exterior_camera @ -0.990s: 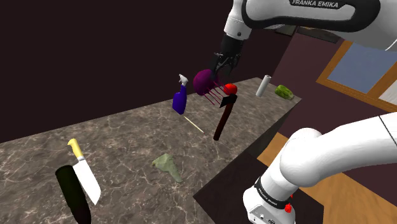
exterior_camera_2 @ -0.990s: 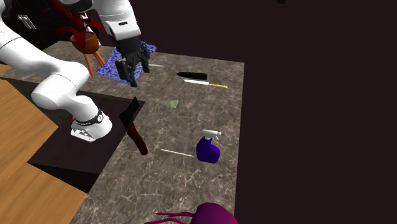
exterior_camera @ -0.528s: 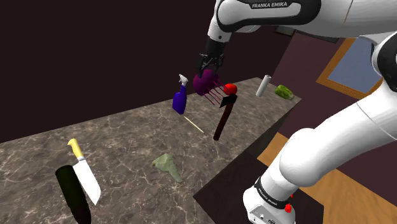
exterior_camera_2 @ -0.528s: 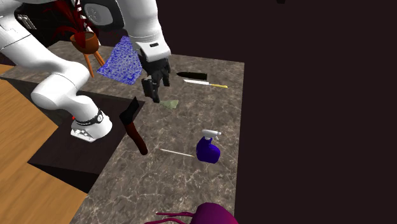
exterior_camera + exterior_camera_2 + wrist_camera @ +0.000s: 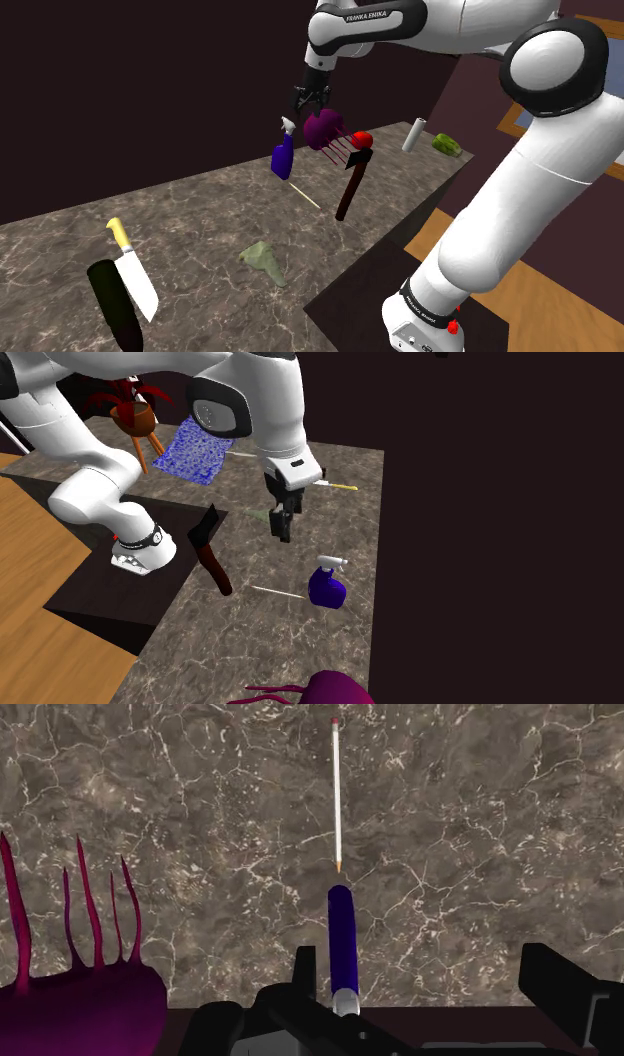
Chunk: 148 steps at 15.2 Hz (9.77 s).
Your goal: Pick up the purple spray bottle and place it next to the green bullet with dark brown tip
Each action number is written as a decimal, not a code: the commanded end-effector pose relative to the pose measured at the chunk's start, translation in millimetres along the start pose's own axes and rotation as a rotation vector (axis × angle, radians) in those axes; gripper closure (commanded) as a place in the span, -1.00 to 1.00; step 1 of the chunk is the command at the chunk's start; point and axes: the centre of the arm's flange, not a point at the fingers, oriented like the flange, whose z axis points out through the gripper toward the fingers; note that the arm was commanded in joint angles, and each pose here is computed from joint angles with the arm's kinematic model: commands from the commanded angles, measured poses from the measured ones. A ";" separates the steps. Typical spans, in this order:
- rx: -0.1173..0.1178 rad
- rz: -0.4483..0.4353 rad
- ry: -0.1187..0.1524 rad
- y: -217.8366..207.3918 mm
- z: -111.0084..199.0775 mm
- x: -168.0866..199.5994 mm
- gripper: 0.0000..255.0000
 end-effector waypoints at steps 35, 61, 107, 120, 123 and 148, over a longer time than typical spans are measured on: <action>0.015 -0.002 -0.022 26.3 81.4 98.2 1.00; 0.015 -0.002 -0.022 -21.0 -46.3 65.5 1.00; 0.015 -0.002 -0.022 -483.3 -238.2 -278.3 1.00; 0.015 -0.002 -0.022 -533.3 -216.3 -316.4 1.00; 0.015 -0.002 -0.022 -533.8 -200.5 -317.1 1.00; 0.015 -0.002 -0.022 -537.4 -68.7 -322.7 1.00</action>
